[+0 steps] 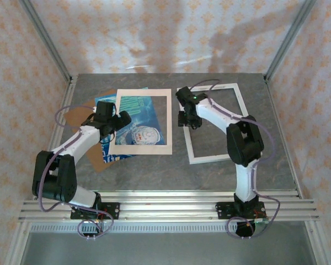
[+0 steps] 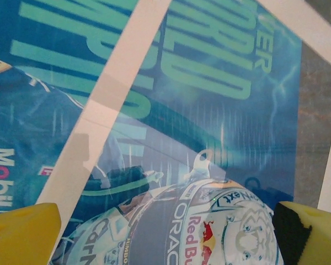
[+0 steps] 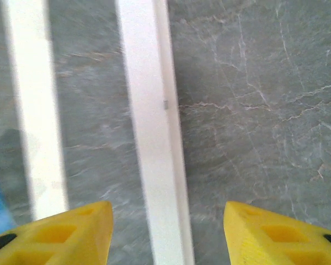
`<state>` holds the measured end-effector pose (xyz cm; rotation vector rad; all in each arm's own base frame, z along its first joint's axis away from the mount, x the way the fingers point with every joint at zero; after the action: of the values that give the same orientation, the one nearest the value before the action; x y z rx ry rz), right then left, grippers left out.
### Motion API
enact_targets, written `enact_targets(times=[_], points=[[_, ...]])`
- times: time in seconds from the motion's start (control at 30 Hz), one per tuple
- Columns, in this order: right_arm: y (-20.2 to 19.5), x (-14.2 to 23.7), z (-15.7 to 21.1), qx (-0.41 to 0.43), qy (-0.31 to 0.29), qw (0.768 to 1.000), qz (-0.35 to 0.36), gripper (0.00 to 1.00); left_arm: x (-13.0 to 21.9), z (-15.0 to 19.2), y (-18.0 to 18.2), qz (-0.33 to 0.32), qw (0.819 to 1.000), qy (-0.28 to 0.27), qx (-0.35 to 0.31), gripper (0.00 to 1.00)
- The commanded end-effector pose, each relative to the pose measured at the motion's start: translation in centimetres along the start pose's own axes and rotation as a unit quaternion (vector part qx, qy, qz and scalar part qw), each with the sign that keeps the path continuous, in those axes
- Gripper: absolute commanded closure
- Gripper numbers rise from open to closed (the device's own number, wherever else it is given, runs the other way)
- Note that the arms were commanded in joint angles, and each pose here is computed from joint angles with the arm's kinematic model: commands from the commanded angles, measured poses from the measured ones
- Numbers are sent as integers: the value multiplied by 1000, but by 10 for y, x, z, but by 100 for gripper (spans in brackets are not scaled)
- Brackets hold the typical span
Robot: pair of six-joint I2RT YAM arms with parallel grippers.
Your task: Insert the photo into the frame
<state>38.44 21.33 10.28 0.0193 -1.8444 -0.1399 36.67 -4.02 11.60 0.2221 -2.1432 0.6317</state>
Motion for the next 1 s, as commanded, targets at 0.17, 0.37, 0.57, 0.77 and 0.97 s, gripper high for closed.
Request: enact_targets(times=[0.17,0.37,0.57,0.77,0.97], points=[[61,-2,17,-68,2,992,-106,48,-21,18,3,-2,998,57,-24,0],[85,-31,14,-94,-6,989,-113,49,-29,33,14,-20,995,91,-34,0],[77,-53,9,-110,-24,990,-83,49,-33,45,23,-35,993,108,-34,0],[73,-67,15,-109,-18,991,-75,49,-40,53,31,-46,991,123,-33,0],[81,-81,26,-119,4,987,-105,49,-49,63,38,-57,988,138,-27,0]])
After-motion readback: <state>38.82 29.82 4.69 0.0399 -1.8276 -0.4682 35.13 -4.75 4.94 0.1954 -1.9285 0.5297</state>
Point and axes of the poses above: each hand's point on the last joint's axis, 136 mm out from that joint toward the fingers, its own x axis back along the fingers, its own y axis along the line the jaws close on, z = x × y, the point moved 2 cm from there along x, back along the fingers, and after that the axes turned 4 degrees about -x, right-handed, at the moved point
